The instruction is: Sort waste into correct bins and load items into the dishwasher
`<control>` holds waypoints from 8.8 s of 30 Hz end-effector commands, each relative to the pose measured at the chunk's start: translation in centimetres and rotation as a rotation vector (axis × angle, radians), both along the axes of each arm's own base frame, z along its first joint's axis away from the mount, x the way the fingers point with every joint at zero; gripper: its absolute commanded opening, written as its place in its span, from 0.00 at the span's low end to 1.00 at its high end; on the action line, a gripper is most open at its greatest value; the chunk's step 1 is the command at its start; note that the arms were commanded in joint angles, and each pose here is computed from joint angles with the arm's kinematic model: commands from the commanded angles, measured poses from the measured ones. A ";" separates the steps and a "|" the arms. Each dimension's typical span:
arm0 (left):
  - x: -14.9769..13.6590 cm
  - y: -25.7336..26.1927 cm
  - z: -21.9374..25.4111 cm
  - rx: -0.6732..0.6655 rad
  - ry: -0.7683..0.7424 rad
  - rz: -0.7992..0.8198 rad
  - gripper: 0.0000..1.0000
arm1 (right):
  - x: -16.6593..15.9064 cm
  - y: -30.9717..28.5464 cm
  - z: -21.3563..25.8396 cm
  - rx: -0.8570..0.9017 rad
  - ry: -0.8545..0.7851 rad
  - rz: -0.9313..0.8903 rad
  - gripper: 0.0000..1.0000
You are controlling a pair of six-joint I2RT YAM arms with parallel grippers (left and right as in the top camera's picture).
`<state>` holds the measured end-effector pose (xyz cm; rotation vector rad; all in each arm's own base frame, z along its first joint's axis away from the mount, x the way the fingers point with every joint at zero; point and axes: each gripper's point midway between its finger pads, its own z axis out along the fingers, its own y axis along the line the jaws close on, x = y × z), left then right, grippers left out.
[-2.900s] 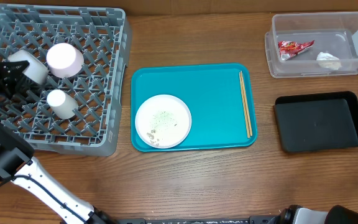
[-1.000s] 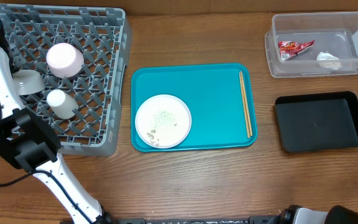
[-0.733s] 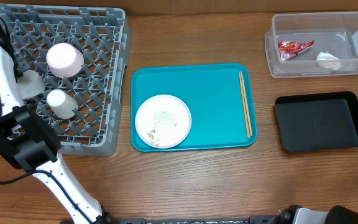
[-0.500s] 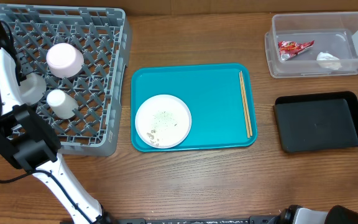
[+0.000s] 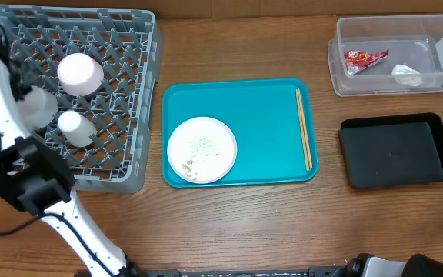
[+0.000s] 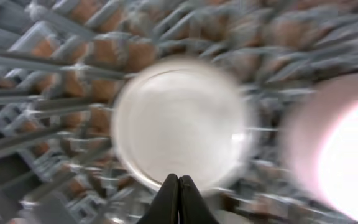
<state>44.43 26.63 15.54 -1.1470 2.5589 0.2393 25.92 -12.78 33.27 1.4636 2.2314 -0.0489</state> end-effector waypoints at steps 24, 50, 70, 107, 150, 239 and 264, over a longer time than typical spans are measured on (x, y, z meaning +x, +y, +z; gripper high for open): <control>-1.3 -49.4 9.8 -0.373 -0.146 -0.865 0.57 | -0.3 -0.2 0.3 -0.016 -0.006 -0.010 1.00; -5.0 -68.0 -10.1 -0.277 0.012 -0.869 0.21 | -0.3 -0.2 0.3 -0.016 -0.006 -0.010 1.00; -4.8 -67.8 -14.1 -0.263 0.028 -0.670 0.34 | -0.3 -0.2 0.3 -0.016 -0.006 -0.010 1.00; -4.2 -67.5 -13.8 -0.005 -0.095 -0.773 0.29 | -0.3 -0.2 0.3 -0.016 -0.006 -0.010 1.00; -4.1 -67.7 -14.1 -0.005 -0.103 -0.773 0.35 | -0.3 -0.2 0.3 -0.016 -0.006 -0.010 1.00; 9.7 -24.3 -2.8 -0.155 -0.058 -0.816 0.04 | -0.3 -0.2 0.3 -0.016 -0.006 -0.010 1.00; 9.6 -28.0 -0.1 -0.337 -0.174 -0.862 0.33 | -0.3 -0.2 0.3 -0.016 -0.006 -0.010 1.00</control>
